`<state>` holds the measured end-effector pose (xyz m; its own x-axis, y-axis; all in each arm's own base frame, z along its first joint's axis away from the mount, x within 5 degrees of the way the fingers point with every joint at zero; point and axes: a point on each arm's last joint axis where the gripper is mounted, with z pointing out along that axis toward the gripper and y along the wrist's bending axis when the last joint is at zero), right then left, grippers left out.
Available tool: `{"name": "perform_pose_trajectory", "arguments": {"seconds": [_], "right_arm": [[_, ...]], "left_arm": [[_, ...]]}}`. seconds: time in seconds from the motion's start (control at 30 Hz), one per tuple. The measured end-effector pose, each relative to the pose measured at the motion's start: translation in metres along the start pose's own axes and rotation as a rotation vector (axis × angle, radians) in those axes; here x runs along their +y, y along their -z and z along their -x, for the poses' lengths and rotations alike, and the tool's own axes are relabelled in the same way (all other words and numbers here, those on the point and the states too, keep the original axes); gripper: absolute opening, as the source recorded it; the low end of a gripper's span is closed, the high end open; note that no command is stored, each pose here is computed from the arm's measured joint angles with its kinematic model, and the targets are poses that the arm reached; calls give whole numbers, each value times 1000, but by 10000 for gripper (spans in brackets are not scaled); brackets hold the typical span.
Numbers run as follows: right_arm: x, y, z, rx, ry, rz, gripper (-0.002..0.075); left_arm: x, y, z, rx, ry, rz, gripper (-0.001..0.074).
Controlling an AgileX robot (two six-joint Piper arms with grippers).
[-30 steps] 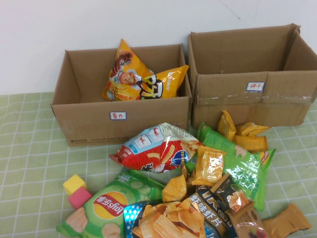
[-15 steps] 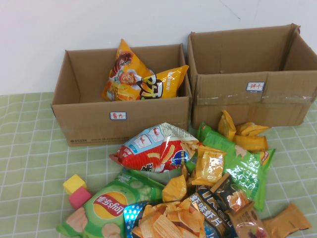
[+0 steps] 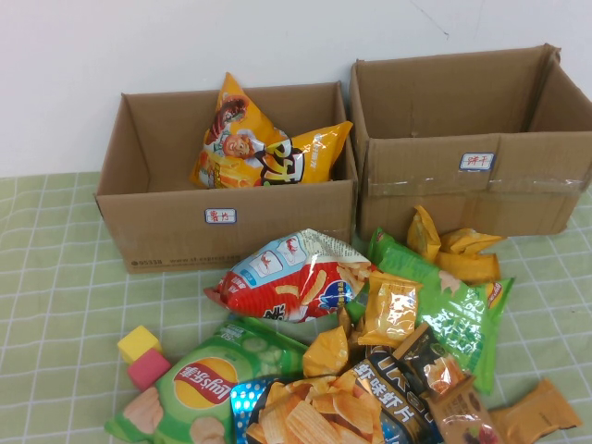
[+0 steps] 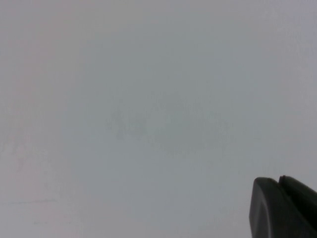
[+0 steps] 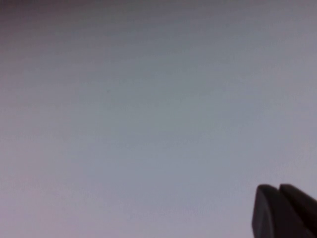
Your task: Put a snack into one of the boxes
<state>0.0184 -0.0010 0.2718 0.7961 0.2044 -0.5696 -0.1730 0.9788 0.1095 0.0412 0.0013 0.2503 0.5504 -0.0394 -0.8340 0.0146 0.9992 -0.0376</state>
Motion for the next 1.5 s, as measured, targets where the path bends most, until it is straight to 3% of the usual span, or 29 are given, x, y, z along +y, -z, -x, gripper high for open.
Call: {"name": "perform_pose_trajectory", "arguments": {"seconds": [0.1, 0.23, 0.4, 0.6, 0.9, 1.1, 1.3, 1.4, 1.5], "right_arm": [[0, -6, -1, 77, -6, -15, -2], [3, -26, 10, 281, -10, -39, -2], [6, -46, 19, 606, -7, -76, -2], [1, -42, -18, 969, -5, -129, -2], [-4, -29, -49, 1183, 16, -149, -2], [-8, -21, -85, 1512, 118, -71, -2], [1, -21, -127, 1729, 77, 81, 4], [12, -27, -147, 1806, 87, 234, 64], [25, -34, -168, 1849, 105, 357, 185]], "left_arm": [[-1, -6, 11, 49, -16, -4, -2], [-3, -17, 48, 116, -71, -16, -2], [-6, -28, 69, 385, -107, -41, -2], [-5, -35, 45, 785, -150, -61, -2], [-3, -27, 11, 978, -168, -72, -3], [-2, -16, -10, 1046, -167, -75, -3], [-2, -17, -12, 1027, -167, -75, -3], [-2, -17, -12, 1024, -167, -74, -3], [-2, -17, -12, 1024, -167, -74, -3]]}}
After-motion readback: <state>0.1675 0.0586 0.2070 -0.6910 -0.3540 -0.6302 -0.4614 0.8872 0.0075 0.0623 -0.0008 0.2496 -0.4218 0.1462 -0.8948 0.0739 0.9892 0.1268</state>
